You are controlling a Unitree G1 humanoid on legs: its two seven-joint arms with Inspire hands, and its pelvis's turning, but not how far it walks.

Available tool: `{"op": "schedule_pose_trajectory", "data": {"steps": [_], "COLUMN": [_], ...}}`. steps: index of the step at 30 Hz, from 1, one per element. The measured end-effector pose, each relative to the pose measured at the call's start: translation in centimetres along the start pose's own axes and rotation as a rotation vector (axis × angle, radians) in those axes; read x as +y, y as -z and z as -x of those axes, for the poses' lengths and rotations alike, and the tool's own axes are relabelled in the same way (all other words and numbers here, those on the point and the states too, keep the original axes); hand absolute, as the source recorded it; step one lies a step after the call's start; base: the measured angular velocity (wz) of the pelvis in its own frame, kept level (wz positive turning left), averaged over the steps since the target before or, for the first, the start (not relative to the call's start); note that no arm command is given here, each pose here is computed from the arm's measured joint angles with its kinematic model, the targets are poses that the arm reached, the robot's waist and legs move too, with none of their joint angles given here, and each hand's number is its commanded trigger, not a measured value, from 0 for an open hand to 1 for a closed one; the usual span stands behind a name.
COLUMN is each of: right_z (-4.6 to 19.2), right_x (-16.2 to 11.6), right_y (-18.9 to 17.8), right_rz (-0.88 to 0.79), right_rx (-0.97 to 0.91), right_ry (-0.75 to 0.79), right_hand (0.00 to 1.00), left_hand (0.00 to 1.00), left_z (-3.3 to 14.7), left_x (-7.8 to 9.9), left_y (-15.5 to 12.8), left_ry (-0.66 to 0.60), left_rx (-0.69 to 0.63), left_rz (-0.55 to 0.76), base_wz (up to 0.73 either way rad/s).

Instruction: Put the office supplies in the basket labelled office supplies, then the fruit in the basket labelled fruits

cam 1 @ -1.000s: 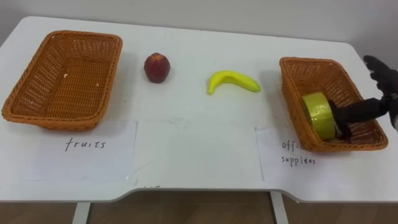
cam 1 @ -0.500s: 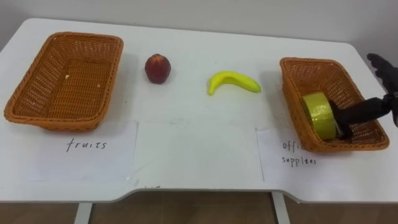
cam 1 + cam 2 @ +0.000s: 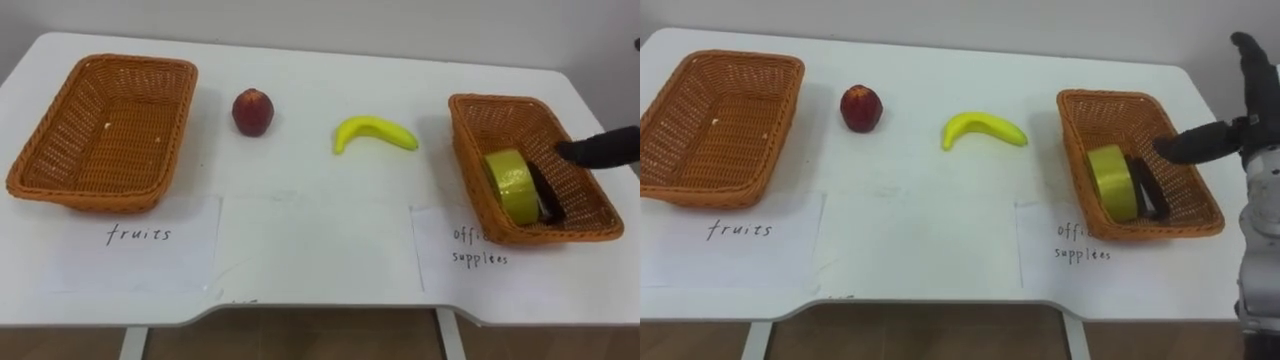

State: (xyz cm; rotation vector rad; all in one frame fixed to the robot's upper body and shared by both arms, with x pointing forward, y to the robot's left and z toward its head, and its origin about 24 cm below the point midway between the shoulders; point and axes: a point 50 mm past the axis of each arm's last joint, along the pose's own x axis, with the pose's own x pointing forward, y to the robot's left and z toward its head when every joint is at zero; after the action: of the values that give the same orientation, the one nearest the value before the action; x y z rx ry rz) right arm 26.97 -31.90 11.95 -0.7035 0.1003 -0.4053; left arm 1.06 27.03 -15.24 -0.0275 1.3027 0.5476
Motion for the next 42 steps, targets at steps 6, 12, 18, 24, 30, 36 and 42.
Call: {"op": "schedule_pose_trajectory", "data": {"steps": [6,12,18,24,30,36,42], "right_z": [0.2,0.2,0.1,-1.2,-1.2,-1.1,-1.6], "right_x": [0.0,0.2,0.3,0.4,1.4,2.5,4.0], "right_y": [-0.8,-0.8,-0.9,-1.3,-1.6,-1.9,-3.1], "right_rz": [-0.151,-0.251,-0.274,-0.327,-0.296,-0.277,-0.248], "right_rx": [-0.036,-0.035,-0.037,-0.021,-0.028,-0.034,-0.058], "right_ry": [-0.002,-0.017,-0.018,-0.008,-0.042,-0.083,-0.141], "right_hand": [0.0,0.0,0.0,0.0,0.0,0.0,0.0], "left_hand": [0.0,0.0,0.0,0.0,0.0,0.0,0.0], "left_z": [0.1,0.1,0.1,0.1,0.1,0.1,0.1], "left_x": [0.2,0.2,0.2,0.1,-0.2,-0.3,-0.6], "left_y": [0.4,0.3,0.3,0.6,0.7,0.8,0.8], "left_ry": [-0.036,-0.053,-0.052,-0.046,-0.036,-0.032,0.0], "left_rx": [0.01,0.007,0.006,0.015,0.016,0.019,0.022], "left_rz": [0.001,-0.001,-0.004,-0.024,-0.048,-0.05,-0.069], "base_wz": [0.0,0.0,0.0,0.05,0.06,0.0,-0.05]}}
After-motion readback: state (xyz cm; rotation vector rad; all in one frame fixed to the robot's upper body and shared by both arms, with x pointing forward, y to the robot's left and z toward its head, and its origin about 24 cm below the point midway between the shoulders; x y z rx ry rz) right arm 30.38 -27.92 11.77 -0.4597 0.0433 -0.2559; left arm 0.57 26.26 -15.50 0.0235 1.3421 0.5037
